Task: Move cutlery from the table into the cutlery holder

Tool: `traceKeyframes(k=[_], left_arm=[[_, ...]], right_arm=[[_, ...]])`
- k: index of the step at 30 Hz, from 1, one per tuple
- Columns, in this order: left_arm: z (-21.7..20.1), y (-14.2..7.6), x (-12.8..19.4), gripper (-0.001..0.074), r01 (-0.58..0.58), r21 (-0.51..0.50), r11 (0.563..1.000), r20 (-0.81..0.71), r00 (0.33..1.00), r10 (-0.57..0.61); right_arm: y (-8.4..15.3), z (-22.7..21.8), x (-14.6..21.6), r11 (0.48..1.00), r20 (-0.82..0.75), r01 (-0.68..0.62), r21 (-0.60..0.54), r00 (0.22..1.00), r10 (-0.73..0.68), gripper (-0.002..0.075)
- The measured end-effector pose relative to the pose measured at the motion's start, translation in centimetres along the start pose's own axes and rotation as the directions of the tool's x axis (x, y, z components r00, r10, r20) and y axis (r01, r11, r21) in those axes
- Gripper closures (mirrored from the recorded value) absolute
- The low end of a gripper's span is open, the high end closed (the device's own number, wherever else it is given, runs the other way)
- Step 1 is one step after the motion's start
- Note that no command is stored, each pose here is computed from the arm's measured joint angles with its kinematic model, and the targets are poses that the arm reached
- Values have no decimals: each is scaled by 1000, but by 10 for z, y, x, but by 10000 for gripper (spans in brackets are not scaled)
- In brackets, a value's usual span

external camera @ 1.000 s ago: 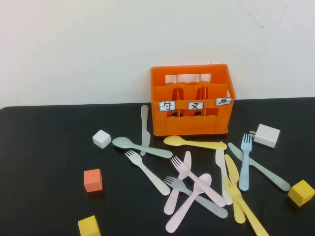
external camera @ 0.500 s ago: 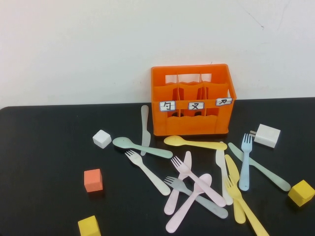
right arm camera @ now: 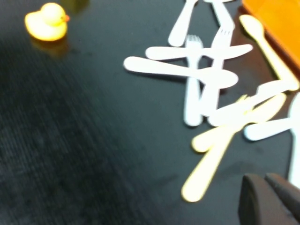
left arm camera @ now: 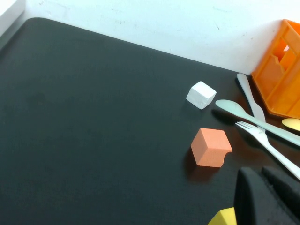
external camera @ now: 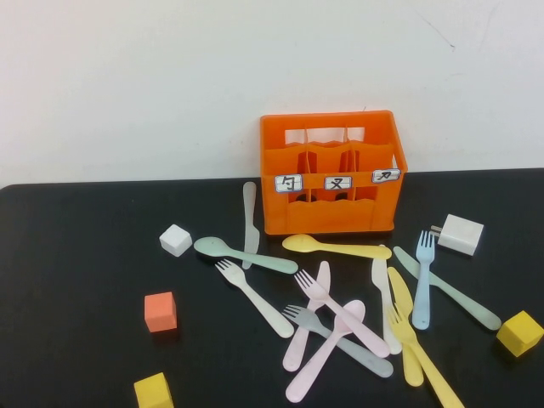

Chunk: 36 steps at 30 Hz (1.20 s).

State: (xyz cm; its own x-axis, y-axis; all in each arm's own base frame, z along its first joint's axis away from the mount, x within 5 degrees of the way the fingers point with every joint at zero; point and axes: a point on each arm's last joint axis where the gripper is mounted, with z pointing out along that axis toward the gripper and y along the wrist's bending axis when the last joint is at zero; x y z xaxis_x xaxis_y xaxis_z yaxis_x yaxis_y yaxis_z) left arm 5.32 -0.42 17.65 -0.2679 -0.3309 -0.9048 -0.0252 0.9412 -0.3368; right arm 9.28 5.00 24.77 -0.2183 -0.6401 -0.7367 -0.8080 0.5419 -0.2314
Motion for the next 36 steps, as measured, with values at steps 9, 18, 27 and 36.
traceKeyframes(k=[9, 18, 27, 36], left_arm=[[0, 0, 0, 736, 0, 0, 1000, 0, 1000, 0], [0, 0, 0, 736, 0, 0, 1000, 0, 1000, 0], [0, 0, 0, 736, -2, 0, 1000, 0, 1000, 2], [0, 0, 0, 736, -2, 0, 1000, 0, 1000, 2]], right_arm=[[-1, -19, 13, 901, 176, -121, 417, 983, 50, 728], [27, -27, 38, 773, 323, -156, 615, 944, -66, 728], [27, -32, 37, 739, 386, -211, 640, 920, -71, 728], [18, -26, 57, 623, 510, -476, 621, 849, 140, 728]])
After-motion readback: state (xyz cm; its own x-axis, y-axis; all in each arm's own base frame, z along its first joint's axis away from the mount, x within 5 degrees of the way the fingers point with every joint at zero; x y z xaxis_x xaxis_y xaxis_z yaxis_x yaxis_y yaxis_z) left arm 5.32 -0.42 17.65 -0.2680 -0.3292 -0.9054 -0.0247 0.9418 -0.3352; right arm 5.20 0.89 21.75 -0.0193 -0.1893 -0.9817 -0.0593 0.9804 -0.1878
